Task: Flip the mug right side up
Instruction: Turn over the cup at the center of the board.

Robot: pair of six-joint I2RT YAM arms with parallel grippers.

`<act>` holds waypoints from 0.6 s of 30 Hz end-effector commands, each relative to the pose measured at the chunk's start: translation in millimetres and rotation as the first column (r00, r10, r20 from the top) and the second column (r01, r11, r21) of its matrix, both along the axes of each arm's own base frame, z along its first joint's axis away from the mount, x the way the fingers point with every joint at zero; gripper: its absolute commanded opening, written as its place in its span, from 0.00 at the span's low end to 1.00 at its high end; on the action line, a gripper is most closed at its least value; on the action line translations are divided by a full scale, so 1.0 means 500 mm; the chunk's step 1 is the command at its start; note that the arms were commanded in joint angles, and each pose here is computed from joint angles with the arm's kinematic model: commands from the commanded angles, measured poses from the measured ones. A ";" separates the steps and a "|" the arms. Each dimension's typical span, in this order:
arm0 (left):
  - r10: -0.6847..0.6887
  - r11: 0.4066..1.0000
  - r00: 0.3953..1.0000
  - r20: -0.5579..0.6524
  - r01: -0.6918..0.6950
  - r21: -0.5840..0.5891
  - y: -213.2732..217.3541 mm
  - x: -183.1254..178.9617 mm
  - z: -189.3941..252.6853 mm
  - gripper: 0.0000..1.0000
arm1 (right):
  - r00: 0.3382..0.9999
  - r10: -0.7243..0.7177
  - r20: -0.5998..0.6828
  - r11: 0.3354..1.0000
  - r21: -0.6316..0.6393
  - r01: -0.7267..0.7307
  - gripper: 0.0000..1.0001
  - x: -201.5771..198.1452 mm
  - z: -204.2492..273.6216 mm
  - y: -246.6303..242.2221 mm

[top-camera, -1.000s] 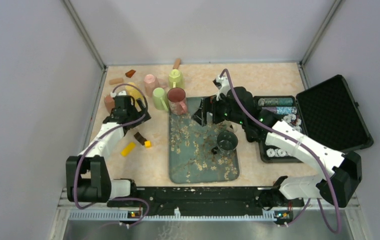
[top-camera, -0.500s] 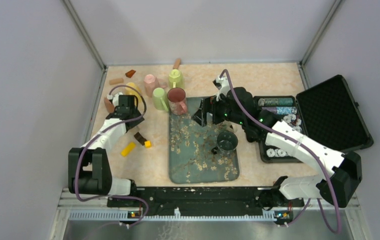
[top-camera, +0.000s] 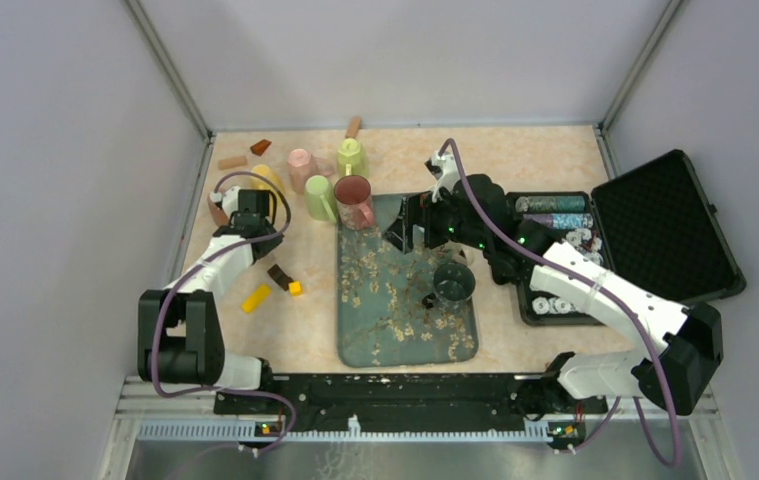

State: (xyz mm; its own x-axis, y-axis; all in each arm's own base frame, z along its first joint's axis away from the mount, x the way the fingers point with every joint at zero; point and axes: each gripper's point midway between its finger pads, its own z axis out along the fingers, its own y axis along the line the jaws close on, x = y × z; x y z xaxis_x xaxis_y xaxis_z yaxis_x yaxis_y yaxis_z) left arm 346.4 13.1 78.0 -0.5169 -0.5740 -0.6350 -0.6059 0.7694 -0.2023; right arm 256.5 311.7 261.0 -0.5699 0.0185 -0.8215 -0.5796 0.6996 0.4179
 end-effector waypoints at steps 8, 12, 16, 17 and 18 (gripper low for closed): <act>-0.035 0.999 0.993 0.110 0.036 -0.010 -0.009 0.032 0.060 0.00 | 0.999 -0.006 0.034 0.999 0.034 0.004 0.98 0.007 0.022 0.002; -0.076 0.997 0.980 0.183 0.078 -0.002 -0.016 0.041 0.113 0.00 | 1.000 -0.006 0.030 0.999 0.035 0.005 0.98 0.008 0.020 0.003; -0.111 0.994 0.963 0.246 0.113 0.006 -0.024 0.049 0.170 0.00 | 1.000 -0.009 0.029 0.999 0.041 0.008 0.98 0.010 0.022 0.006; -0.121 0.992 0.957 0.263 0.124 0.007 -0.027 0.050 0.184 0.00 | 1.000 -0.010 0.029 0.999 0.044 0.009 0.98 0.011 0.023 0.006; -0.134 0.991 0.950 0.280 0.136 0.011 -0.030 0.050 0.199 0.00 | 1.000 -0.011 0.029 0.999 0.045 0.009 0.98 0.011 0.024 0.008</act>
State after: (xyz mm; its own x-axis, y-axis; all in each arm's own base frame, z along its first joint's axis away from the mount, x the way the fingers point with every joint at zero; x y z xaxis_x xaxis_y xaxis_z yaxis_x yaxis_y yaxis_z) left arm 340.5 2.1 100.7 -0.5431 -0.5422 -0.6411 -0.5255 0.8150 -0.2441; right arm 256.5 311.8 261.0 -0.5714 0.0205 -0.8204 -0.5779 0.6998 0.4199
